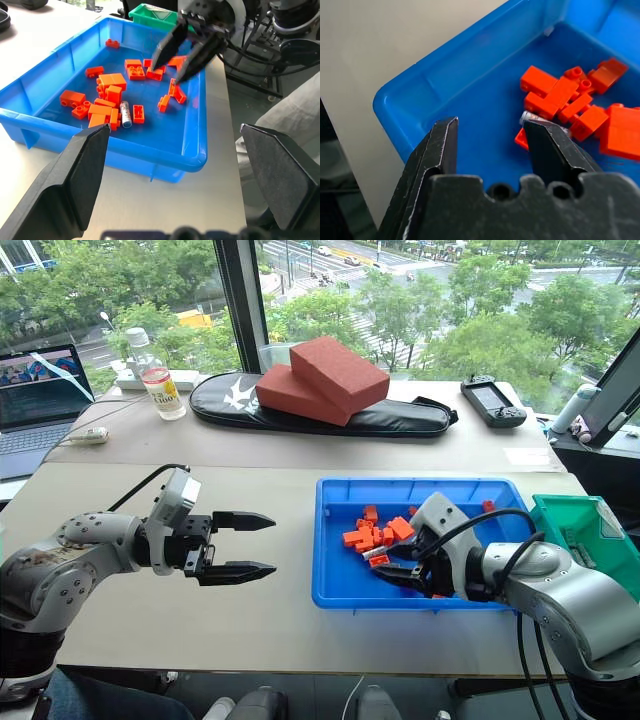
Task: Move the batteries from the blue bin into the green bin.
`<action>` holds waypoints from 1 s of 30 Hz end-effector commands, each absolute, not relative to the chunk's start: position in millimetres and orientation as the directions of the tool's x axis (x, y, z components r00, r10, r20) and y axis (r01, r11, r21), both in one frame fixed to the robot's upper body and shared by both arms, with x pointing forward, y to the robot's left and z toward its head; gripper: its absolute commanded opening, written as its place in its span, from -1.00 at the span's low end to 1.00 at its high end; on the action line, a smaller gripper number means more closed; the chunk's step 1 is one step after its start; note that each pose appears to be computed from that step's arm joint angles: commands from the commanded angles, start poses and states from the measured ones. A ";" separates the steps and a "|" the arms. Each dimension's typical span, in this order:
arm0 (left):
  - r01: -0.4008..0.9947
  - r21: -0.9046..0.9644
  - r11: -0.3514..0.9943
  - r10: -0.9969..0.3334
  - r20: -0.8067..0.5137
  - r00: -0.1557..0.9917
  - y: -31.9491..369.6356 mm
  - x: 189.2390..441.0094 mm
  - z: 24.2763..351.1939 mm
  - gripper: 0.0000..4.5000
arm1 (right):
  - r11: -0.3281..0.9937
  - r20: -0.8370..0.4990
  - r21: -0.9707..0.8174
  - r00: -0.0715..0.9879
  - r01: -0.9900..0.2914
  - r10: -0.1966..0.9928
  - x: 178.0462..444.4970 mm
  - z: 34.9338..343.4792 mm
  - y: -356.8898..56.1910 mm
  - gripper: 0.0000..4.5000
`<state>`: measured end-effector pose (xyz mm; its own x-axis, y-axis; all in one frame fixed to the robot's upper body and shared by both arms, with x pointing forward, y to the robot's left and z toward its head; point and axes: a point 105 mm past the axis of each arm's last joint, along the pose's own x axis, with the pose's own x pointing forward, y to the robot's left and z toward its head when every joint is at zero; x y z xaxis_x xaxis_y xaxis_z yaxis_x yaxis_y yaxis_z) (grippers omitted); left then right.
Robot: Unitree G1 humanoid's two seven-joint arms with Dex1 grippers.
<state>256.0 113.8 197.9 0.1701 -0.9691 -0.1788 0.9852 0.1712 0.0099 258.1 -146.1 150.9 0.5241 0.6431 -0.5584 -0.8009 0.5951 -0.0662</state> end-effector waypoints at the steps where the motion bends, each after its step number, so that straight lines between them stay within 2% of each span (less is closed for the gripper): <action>1: 0.985 0.050 0.165 -0.971 -0.169 0.171 114.5 254.9 206.2 1.00 | 0.630 -0.545 -0.107 0.576 -0.769 0.610 269.9 152.6 -145.6 0.10; 6: 0.985 0.052 0.166 -0.970 -0.171 0.173 115.3 254.4 206.2 1.00 | 0.672 -0.557 -0.125 0.613 -0.730 0.561 278.7 144.7 -145.0 0.10; 10: 0.984 0.051 0.168 -0.969 -0.173 0.174 116.4 254.4 206.1 1.00 | 0.683 -0.564 -0.117 0.615 -0.721 0.551 278.8 143.2 -145.7 0.54; 11: 0.985 0.051 0.167 -0.970 -0.173 0.173 116.1 254.3 205.7 1.00 | 0.682 -0.563 -0.118 0.615 -0.721 0.553 279.3 143.4 -144.4 0.75; 13: 0.985 0.050 0.164 -0.970 -0.173 0.170 115.2 254.1 205.0 1.00 | 0.683 -0.561 -0.120 0.617 -0.720 0.552 280.8 143.0 -141.9 0.98; 30: 0.988 0.053 0.147 -0.973 -0.170 0.154 113.1 255.0 207.5 1.00 | 0.760 -0.610 -0.113 0.648 -0.640 0.455 299.7 115.2 -143.9 0.98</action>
